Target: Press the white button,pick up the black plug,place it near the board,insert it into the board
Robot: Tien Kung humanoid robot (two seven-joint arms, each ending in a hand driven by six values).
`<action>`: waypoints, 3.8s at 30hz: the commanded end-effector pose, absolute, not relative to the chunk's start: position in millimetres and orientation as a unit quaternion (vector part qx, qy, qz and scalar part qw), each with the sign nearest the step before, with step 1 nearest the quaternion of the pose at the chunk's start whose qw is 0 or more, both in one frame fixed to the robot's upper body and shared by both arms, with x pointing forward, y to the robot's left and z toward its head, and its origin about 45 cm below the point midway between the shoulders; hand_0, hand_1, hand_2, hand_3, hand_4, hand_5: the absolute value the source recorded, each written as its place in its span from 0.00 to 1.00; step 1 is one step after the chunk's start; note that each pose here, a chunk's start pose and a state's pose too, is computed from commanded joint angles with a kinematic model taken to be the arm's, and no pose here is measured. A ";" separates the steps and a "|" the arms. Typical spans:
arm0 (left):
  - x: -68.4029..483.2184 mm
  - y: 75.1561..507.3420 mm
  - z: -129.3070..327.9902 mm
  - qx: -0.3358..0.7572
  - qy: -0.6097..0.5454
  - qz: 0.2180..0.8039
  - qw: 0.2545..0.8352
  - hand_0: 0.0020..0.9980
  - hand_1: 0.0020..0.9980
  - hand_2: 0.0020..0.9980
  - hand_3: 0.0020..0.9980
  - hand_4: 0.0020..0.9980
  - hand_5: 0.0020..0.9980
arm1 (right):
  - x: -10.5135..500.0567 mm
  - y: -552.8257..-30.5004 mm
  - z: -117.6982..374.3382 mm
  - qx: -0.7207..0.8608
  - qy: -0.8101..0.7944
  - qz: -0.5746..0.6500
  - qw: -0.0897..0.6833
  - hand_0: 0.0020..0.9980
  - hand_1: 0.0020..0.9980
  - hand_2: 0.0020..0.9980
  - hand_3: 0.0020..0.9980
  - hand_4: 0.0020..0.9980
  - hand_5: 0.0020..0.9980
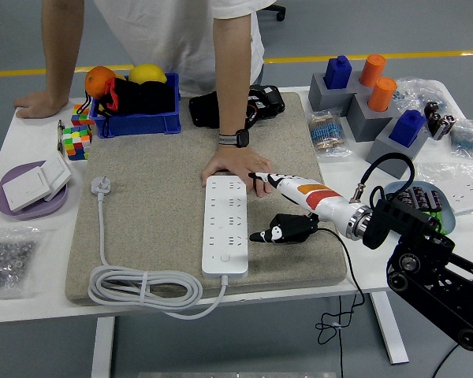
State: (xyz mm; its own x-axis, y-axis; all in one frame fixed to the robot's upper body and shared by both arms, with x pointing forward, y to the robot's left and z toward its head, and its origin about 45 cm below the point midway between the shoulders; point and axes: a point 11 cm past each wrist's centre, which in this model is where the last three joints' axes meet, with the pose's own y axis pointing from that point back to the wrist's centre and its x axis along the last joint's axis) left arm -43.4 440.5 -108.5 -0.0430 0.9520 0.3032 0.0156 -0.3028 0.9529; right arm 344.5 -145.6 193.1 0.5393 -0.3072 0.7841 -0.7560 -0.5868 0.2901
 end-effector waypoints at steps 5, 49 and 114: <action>-44.6 441.8 -108.0 0.564 0.430 0.578 0.404 0.81 0.78 0.74 0.79 0.59 0.53 | 345.4 -158.9 188.4 0.814 -0.326 0.349 0.331 0.94 0.93 0.93 0.98 1.00 0.47; -52.3 444.5 -106.5 0.574 0.424 0.567 0.411 0.81 0.78 0.74 0.79 0.59 0.53 | 341.1 -180.2 159.3 0.817 -0.345 0.320 0.334 0.79 0.79 0.77 0.42 0.96 0.21; -45.2 427.0 -113.1 0.557 0.432 0.571 0.419 0.81 0.78 0.74 0.79 0.59 0.53 | 351.8 -186.9 154.2 0.812 -0.363 0.304 0.341 0.70 0.72 0.70 0.47 0.89 0.10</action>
State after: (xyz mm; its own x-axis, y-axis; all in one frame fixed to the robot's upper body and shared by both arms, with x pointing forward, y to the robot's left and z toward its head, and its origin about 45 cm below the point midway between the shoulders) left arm -45.2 427.0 -113.1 -0.0269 0.9612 0.2744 0.0029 -0.2744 0.9616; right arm 351.8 -186.9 154.2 0.5516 -0.3832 0.7409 -0.7972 -0.5036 0.3330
